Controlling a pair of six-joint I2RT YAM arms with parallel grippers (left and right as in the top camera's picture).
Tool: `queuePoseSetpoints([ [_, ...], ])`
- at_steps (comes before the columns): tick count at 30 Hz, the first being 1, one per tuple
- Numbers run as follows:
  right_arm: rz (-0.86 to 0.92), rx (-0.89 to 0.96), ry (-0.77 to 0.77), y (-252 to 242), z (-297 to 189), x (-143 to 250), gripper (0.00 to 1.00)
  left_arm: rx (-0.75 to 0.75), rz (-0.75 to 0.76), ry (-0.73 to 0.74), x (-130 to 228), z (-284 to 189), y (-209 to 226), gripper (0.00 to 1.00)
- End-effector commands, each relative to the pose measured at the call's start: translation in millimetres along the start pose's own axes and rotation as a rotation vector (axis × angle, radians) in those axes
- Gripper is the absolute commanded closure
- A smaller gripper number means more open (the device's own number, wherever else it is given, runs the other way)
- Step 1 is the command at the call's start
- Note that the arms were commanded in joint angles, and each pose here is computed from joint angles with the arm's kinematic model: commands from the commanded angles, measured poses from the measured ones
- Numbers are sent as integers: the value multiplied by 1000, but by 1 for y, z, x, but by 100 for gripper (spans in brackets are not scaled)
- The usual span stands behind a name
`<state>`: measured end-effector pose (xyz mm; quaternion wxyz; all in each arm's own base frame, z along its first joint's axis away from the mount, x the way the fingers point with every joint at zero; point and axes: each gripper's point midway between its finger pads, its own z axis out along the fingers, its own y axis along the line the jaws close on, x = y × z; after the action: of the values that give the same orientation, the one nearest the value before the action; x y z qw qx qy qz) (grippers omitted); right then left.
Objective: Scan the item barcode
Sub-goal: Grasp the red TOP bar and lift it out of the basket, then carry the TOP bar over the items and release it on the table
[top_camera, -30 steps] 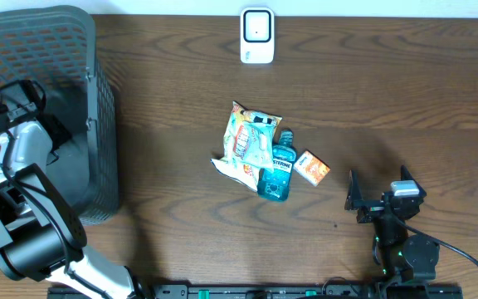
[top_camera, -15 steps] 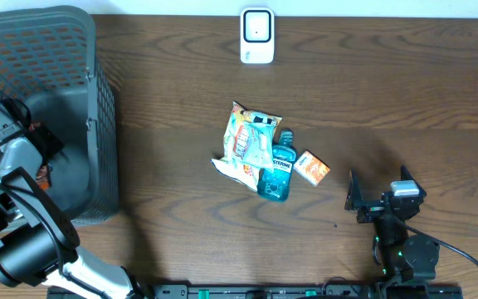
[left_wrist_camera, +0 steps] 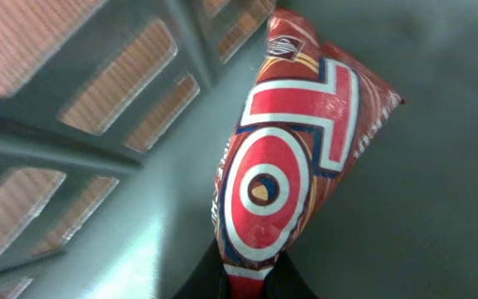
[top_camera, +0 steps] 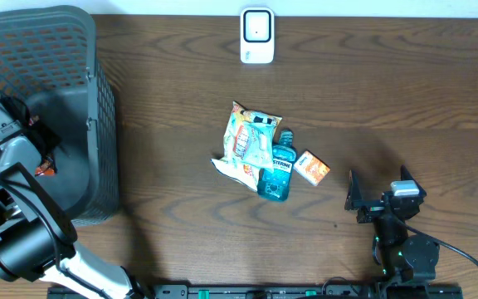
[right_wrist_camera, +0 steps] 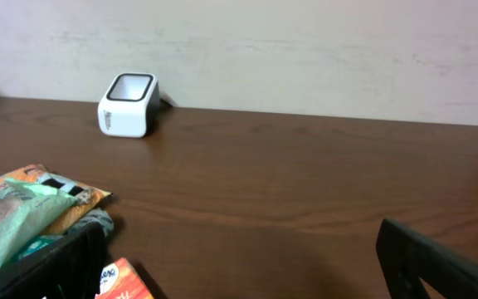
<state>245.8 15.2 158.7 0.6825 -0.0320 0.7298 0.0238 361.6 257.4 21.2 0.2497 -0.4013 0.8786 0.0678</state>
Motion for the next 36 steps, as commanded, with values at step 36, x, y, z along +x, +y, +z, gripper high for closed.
queuePoseSetpoints([
  [36,-14,-1,5,0,0,2,1,958,724,-41,225,-319,-352,92],
])
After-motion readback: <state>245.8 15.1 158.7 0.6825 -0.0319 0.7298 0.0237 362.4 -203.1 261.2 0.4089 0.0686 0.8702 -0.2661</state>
